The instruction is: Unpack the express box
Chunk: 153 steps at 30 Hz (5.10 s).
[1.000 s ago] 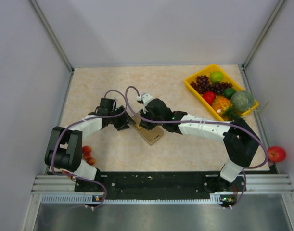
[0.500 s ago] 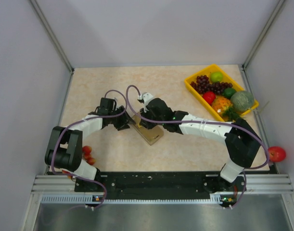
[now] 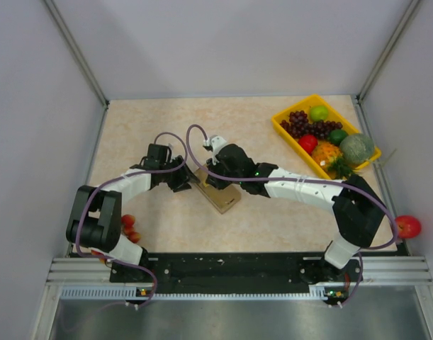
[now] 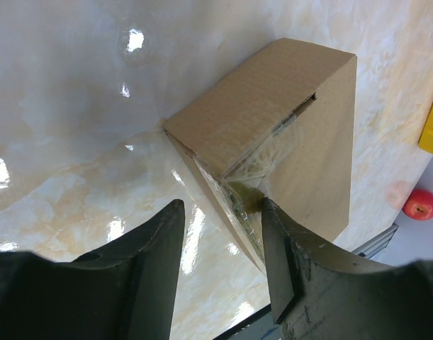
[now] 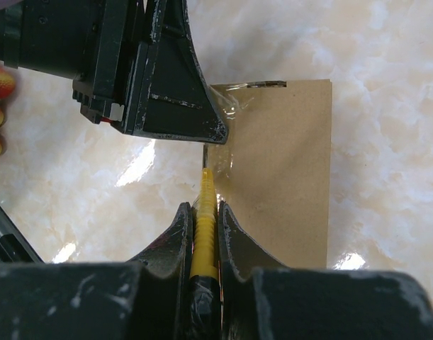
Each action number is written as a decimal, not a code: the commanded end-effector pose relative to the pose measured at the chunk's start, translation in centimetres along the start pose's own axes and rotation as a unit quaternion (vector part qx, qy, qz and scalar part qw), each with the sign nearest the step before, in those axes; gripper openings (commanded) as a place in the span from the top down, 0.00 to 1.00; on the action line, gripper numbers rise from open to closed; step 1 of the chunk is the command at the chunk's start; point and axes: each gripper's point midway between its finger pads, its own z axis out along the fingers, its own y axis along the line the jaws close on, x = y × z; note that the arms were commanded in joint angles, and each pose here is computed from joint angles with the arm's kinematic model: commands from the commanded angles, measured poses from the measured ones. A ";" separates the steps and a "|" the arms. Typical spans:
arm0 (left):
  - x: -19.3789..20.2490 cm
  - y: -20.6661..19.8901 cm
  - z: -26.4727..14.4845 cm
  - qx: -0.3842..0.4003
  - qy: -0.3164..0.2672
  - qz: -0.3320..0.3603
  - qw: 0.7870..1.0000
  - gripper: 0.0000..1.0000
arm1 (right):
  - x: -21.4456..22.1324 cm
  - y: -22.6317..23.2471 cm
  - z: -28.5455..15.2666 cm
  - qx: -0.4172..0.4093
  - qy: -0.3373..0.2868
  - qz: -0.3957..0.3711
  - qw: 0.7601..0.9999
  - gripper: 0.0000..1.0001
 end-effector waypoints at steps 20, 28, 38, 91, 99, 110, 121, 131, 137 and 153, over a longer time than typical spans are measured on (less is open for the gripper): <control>-0.3 2.5 1.0 -0.055 -0.007 0.000 0.998 0.50 | -0.3 0.5 0.1 -0.010 0.006 -0.002 1.000 1.00; -0.4 2.7 1.3 -0.063 -0.004 -0.001 0.998 0.51 | 0.5 -0.3 -0.4 0.016 0.020 -0.023 0.999 1.00; -1.1 2.9 1.6 -0.074 -0.008 -0.003 0.997 0.54 | 3.4 -0.5 -2.4 0.030 0.077 -0.061 0.995 1.00; -3.3 3.6 2.8 -0.099 -0.031 0.040 0.994 0.59 | 10.4 -4.5 -7.6 0.105 0.210 -0.113 0.965 1.00; -3.3 3.1 2.2 -0.087 -0.040 0.044 0.994 0.57 | 1.3 -4.2 -10.2 0.148 0.063 -0.090 0.983 1.00; -4.0 -1.2 -1.1 -0.018 -0.066 0.069 0.995 0.43 | -3.5 -3.7 -14.0 0.142 -0.077 -0.037 0.986 1.00; -5.5 -6.0 -3.0 0.050 -0.072 0.118 0.989 0.41 | 0.8 -2.0 -11.4 0.082 -0.007 -0.032 0.996 1.00; -4.7 -6.5 -2.1 0.075 -0.064 0.114 0.989 0.41 | 4.4 -1.5 -9.2 0.058 0.045 -0.022 0.997 1.00; -7.1 -12.6 -0.9 0.155 -0.092 0.176 0.968 0.40 | 6.7 -1.3 -6.5 0.045 0.075 -0.023 0.996 1.00; -3.1 -23.1 12.3 0.296 0.010 0.230 0.927 0.48 | 7.2 -4.2 -5.5 0.105 0.024 -0.023 0.994 1.00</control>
